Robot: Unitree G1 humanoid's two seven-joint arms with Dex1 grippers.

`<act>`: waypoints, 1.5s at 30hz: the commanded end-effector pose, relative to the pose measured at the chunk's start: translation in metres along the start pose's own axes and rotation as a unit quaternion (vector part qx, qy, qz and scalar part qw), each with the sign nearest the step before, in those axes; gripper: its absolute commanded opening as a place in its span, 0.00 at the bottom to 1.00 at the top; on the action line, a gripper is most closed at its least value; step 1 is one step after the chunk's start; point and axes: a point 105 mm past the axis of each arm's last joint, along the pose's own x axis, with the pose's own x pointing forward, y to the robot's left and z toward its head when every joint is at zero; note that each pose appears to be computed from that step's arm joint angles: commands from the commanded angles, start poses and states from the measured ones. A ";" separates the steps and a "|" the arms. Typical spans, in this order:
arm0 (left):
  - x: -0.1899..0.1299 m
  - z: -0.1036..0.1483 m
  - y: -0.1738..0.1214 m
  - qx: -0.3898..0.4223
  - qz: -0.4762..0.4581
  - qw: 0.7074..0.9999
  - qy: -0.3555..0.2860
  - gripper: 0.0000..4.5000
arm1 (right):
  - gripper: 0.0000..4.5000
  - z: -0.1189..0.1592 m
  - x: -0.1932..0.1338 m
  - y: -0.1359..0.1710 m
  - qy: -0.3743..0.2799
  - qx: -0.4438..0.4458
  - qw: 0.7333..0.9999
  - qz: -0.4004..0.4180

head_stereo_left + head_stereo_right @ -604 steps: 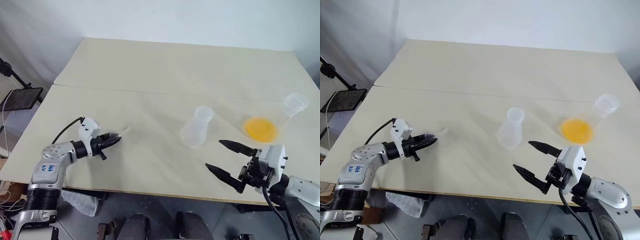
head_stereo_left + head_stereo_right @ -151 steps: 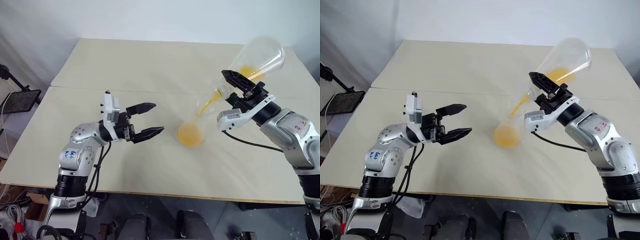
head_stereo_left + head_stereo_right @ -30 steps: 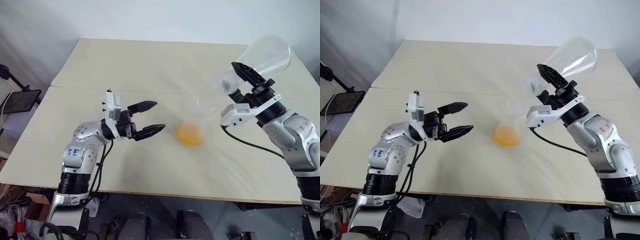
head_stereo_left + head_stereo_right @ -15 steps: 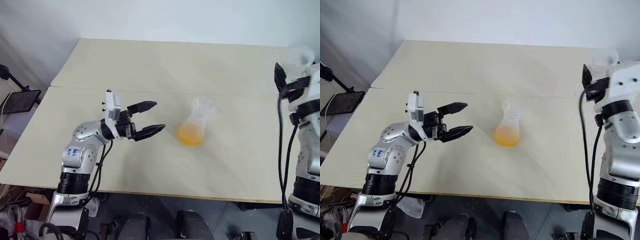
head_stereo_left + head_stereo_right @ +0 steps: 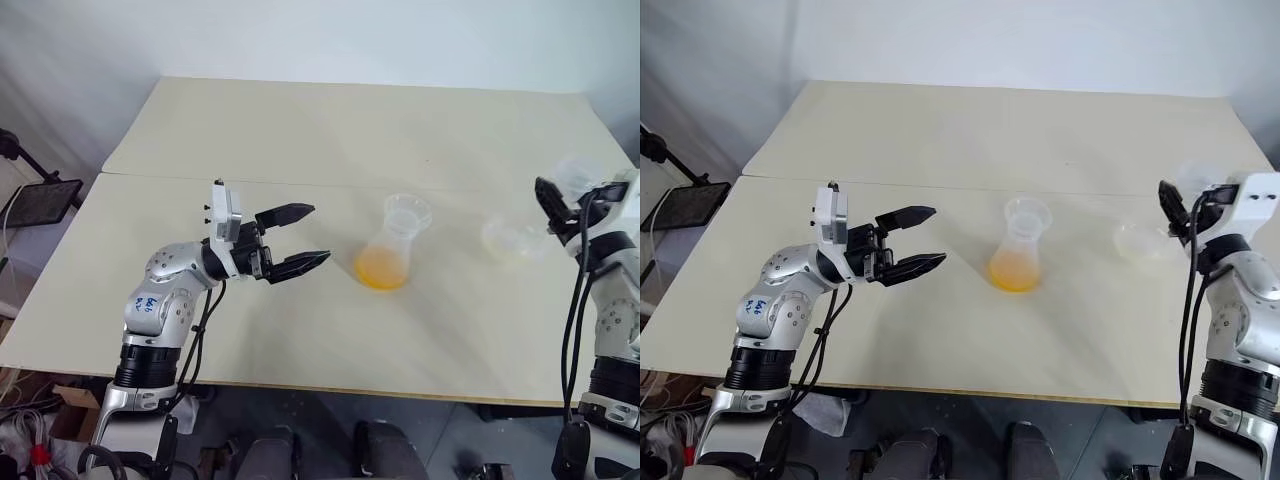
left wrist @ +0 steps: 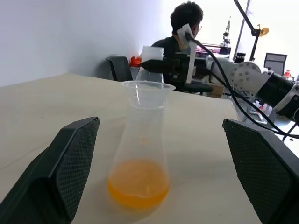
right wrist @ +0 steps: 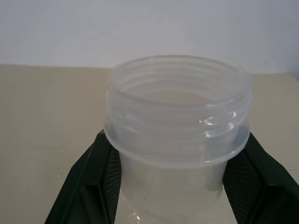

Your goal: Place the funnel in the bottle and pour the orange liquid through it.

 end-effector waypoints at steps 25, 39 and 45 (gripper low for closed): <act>-0.013 0.004 0.000 0.015 0.015 1.000 0.012 1.00 | 1.00 0.050 -0.041 -0.039 -0.048 -0.048 0.996 0.051; -0.063 -0.022 -0.006 0.029 0.048 0.991 0.125 1.00 | 1.00 0.009 -0.119 0.009 0.084 -0.105 0.939 0.317; -0.080 -0.026 -0.007 0.068 0.065 0.983 0.155 1.00 | 1.00 -0.007 -0.149 0.074 0.101 -0.093 0.886 0.443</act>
